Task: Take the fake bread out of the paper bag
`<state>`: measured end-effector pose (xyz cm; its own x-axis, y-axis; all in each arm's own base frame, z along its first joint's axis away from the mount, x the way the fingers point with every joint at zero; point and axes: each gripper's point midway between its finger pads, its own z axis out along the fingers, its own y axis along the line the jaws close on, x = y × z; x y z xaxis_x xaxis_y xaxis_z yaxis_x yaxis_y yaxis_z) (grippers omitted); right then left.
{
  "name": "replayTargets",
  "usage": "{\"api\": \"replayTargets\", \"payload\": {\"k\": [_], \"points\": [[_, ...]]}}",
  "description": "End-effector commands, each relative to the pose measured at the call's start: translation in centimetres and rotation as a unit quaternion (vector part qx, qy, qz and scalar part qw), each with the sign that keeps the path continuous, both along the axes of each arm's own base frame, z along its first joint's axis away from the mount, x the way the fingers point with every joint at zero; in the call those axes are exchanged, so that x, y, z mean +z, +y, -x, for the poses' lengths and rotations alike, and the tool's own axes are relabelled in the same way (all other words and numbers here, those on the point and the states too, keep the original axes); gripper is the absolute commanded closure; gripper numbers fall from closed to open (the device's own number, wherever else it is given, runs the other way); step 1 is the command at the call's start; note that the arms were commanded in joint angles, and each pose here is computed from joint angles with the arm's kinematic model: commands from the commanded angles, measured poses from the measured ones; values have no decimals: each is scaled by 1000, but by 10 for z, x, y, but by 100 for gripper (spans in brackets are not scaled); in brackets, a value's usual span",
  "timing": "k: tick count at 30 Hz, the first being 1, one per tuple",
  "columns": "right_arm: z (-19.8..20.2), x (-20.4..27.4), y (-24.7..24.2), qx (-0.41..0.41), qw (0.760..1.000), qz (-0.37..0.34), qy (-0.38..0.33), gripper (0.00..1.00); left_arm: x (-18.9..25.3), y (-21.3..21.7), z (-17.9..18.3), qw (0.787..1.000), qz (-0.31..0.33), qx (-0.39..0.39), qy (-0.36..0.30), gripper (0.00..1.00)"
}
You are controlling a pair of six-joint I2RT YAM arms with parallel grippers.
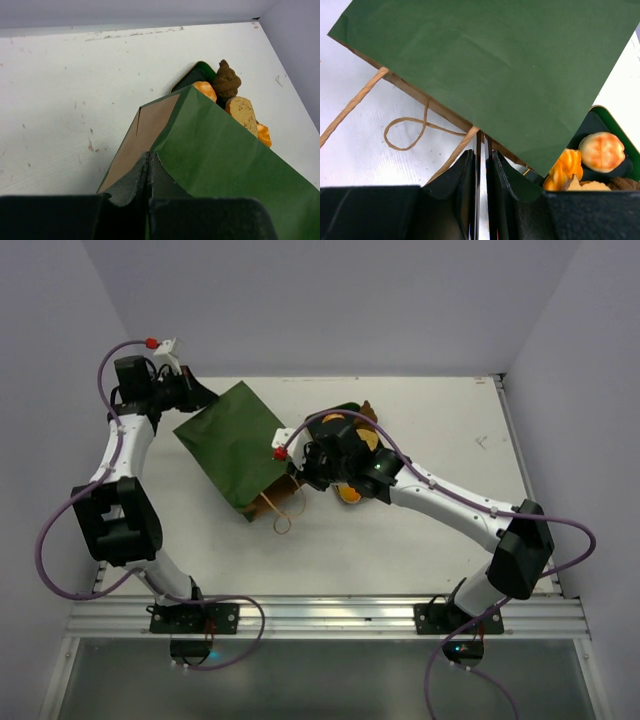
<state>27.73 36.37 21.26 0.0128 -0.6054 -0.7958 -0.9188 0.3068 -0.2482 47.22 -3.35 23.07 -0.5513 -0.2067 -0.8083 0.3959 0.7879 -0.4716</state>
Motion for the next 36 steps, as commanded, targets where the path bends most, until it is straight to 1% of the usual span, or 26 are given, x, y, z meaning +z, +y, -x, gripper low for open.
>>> {"api": "replayTargets", "payload": {"k": [1,2,3,4,5,7,8,12,17,19,20,23,24,26,27,28,31,32,34,36], "points": [[-13,36,3,-23,998,-48,-40,81,43,-11,9,998,-3,-17,-65,100],[-15,36,2,-26,998,-48,-39,81,40,-9,8,998,-6,-10,-58,100],[-15,35,3,-26,998,-47,-39,81,26,2,2,998,-32,15,-45,100],[-15,35,5,-24,998,-50,-35,81,-13,4,4,999,-29,13,23,100],[-15,36,6,-23,998,-52,-33,81,-23,4,1,999,-26,5,41,100],[-14,38,5,-26,998,-52,-36,81,-53,-5,5,996,-5,-20,82,100],[-16,39,4,-29,998,-52,-39,81,-67,-11,10,995,-5,-26,96,100],[-19,30,4,-30,998,-43,-34,82,-95,-18,16,992,-14,-28,118,100],[-22,-2,8,-32,999,-14,-12,81,-102,-16,17,992,-19,-28,123,98],[-23,-6,7,-33,999,-9,-10,81,-94,-16,15,993,-19,-27,116,87],[-22,-8,8,-33,999,-7,-8,81,-92,-14,15,993,-22,-23,114,72],[-22,-10,7,-32,999,-4,-6,81,-78,-9,16,995,-28,-12,100,49],[-22,-12,7,-32,999,-2,-4,81,-67,-7,18,996,-33,-7,87,38],[-22,-13,7,-31,1000,0,-3,81,-63,1,22,995,-47,13,86,30],[-21,-15,7,-31,1000,2,-1,82,-53,4,25,995,-55,24,75,25],[-21,-15,7,-30,1000,1,-1,81,-56,9,32,994,-59,36,88,25],[-23,-14,8,-32,999,0,-3,81,-57,29,45,988,-83,86,102,22],[-23,-12,7,-34,999,0,-5,81,-69,37,53,983,-90,106,121,21],[-25,-11,6,-38,999,1,-8,81,-74,49,65,979,-85,125,134,21],[-25,-12,5,-38,999,3,-9,81,-86,47,79,980,-57,119,151,23]]}}
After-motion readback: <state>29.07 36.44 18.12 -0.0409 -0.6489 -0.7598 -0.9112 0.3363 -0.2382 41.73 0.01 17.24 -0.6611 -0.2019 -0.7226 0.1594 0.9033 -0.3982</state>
